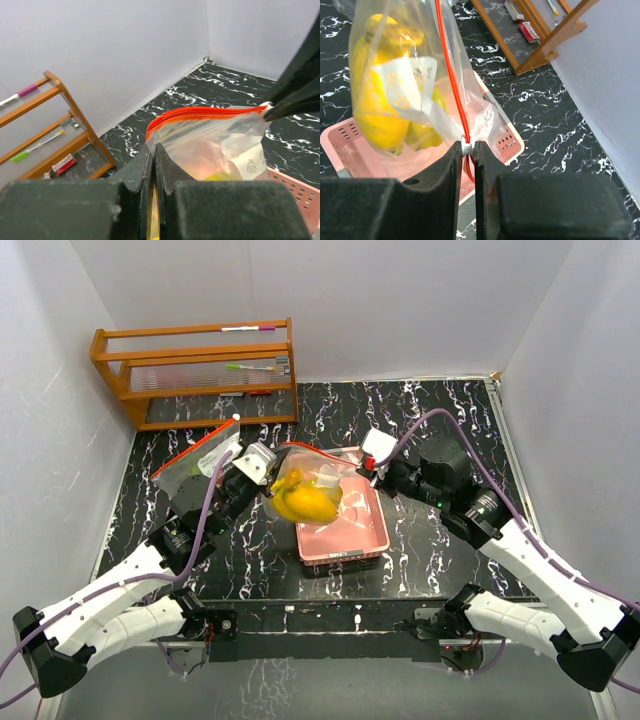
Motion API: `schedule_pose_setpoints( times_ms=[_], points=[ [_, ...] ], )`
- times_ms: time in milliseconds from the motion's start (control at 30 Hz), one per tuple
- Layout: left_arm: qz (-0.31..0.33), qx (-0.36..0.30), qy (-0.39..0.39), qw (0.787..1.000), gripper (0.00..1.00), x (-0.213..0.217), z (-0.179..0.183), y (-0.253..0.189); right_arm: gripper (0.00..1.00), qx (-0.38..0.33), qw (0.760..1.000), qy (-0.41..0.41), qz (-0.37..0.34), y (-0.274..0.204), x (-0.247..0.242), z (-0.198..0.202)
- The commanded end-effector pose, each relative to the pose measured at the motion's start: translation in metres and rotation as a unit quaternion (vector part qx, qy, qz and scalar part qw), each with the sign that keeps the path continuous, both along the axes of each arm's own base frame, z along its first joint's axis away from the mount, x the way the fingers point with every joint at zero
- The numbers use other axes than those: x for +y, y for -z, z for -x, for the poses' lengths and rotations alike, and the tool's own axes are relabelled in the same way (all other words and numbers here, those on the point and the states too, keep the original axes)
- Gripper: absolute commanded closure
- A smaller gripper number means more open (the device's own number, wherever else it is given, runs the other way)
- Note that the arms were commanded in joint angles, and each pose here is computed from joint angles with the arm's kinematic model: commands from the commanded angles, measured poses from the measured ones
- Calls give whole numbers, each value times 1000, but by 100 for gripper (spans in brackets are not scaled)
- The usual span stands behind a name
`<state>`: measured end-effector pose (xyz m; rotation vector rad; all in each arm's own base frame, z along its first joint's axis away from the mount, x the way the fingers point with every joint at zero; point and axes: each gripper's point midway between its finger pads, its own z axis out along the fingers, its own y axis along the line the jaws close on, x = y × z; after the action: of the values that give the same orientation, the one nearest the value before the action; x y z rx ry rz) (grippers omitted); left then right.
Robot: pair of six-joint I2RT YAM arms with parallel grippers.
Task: Place the food in the zip-top bag and seal the zipper
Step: Zip the zipper on the food storage bag into the bin.
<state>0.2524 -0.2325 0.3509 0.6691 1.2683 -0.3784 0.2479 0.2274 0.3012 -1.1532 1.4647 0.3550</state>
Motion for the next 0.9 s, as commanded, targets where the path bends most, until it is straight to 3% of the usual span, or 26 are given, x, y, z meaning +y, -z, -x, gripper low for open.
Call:
schedule_pose_setpoints(
  times_ms=[0,200,667,700,833,867],
  points=[
    [82,-73,-118,987,100,55,-8,-75,92,1,997,78,5,4,-30,-11],
    [89,-79,-179,977,100,77,-15,-82,92,6,994,107,1,10,-41,-11],
    [104,-82,-224,966,100,97,-16,-82,89,-5,988,151,-20,6,-57,-13],
    [102,-81,-216,968,100,93,-16,-82,79,-3,988,153,-24,5,-56,-14],
    [92,-66,-196,974,100,80,-20,-76,8,16,986,156,-64,-6,-49,-14],
    [91,-63,-197,974,100,79,-21,-75,2,25,984,160,-78,-10,-47,-15]
  ],
)
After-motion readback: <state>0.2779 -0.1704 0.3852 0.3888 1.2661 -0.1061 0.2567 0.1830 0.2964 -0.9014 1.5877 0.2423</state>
